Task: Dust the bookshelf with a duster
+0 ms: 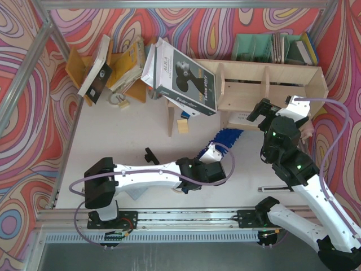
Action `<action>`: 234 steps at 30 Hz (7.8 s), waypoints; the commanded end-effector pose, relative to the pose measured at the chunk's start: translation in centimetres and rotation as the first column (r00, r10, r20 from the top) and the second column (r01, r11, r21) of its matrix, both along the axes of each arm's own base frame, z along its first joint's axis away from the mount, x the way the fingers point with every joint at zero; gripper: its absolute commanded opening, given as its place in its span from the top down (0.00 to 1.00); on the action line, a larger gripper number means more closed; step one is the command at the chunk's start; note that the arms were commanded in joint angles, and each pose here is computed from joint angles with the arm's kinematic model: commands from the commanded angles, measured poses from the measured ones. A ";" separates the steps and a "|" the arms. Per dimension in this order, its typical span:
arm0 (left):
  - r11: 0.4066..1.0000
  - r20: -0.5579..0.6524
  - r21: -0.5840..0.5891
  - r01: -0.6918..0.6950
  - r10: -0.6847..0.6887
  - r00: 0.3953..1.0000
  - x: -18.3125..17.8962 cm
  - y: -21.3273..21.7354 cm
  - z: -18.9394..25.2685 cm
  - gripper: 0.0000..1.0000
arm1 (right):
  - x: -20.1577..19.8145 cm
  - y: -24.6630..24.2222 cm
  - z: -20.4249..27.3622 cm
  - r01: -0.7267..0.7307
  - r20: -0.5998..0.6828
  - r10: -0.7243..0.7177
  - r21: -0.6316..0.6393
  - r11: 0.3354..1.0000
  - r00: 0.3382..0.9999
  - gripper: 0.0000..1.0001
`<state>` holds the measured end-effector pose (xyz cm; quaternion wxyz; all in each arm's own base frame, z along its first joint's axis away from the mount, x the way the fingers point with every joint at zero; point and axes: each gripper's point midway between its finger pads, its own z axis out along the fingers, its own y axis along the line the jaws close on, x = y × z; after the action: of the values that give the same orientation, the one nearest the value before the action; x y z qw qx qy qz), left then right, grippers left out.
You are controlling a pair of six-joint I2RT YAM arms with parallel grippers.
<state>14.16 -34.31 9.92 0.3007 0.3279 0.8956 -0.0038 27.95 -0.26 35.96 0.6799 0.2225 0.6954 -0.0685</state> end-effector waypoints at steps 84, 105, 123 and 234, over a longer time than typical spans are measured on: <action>0.809 0.105 -0.257 0.529 -0.521 0.847 0.5 -12.0 9.6 1.00 | -2.3 -1.2 9.2 -0.017 0.182 0.014 0.017 1.000 0.983 0.01; 0.836 0.121 -0.245 0.492 -0.477 0.870 2.6 -11.6 8.2 1.00 | -0.7 -1.2 8.3 0.035 0.169 -0.032 -0.017 0.999 0.985 0.01; 0.817 0.192 -0.369 0.444 -0.401 0.896 2.9 -11.2 11.4 1.00 | -2.7 -2.1 10.6 0.031 0.222 -0.034 0.014 0.999 0.974 0.01; 0.935 -0.104 -0.329 0.134 -0.177 0.979 -7.1 18.3 14.2 1.00 | -0.6 -0.3 7.8 -0.011 0.165 0.002 0.052 0.999 0.986 0.01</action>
<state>6.57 -14.44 23.17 0.2713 0.3462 0.8813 -0.1728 27.15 -0.69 43.91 0.7302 0.2395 0.6391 -0.0316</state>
